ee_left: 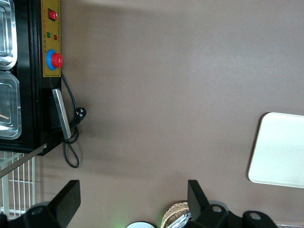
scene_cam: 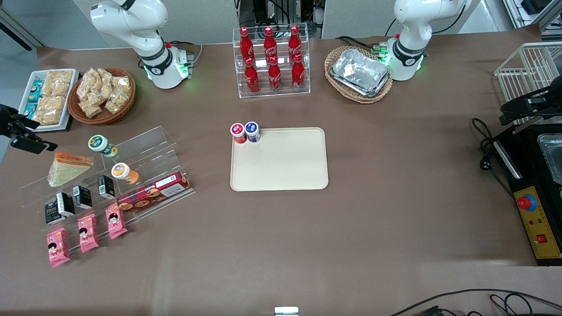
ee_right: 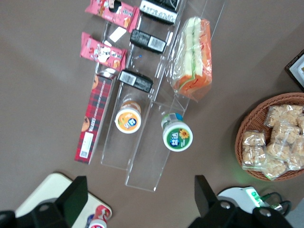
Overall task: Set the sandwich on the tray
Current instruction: 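Move the right gripper over the acrylic rack toward the wrapped sandwich, then lower the right gripper onto the wrapped sandwich and close on it, then lift the sandwich out of the rack with the right gripper, then carry the sandwich over the cream tray with the right gripper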
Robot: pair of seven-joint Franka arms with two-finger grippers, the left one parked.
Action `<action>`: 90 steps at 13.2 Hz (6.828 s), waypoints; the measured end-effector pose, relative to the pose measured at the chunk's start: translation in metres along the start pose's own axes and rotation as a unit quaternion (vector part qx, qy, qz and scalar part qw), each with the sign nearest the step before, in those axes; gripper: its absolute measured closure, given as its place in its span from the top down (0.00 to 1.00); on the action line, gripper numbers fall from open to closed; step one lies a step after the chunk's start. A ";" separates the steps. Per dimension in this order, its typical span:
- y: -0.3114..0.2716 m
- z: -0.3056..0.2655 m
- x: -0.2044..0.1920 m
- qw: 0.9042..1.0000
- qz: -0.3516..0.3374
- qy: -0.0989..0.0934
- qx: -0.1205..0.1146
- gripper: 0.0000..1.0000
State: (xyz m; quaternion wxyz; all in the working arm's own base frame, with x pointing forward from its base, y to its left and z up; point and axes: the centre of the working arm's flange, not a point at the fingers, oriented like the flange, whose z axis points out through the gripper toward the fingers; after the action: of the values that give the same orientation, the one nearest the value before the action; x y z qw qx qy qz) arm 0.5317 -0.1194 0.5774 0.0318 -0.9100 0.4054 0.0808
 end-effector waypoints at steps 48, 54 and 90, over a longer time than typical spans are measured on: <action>-0.085 0.045 -0.035 0.986 -0.156 0.058 -0.001 0.35; -0.182 0.055 -0.169 0.932 -0.358 0.044 -0.026 0.34; -0.367 0.358 -0.438 0.444 -0.889 0.049 -0.101 0.35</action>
State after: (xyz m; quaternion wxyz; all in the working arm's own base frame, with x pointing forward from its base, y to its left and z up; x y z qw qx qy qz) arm 0.4722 0.4913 0.2979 -0.0262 -0.7713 -0.6359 0.0035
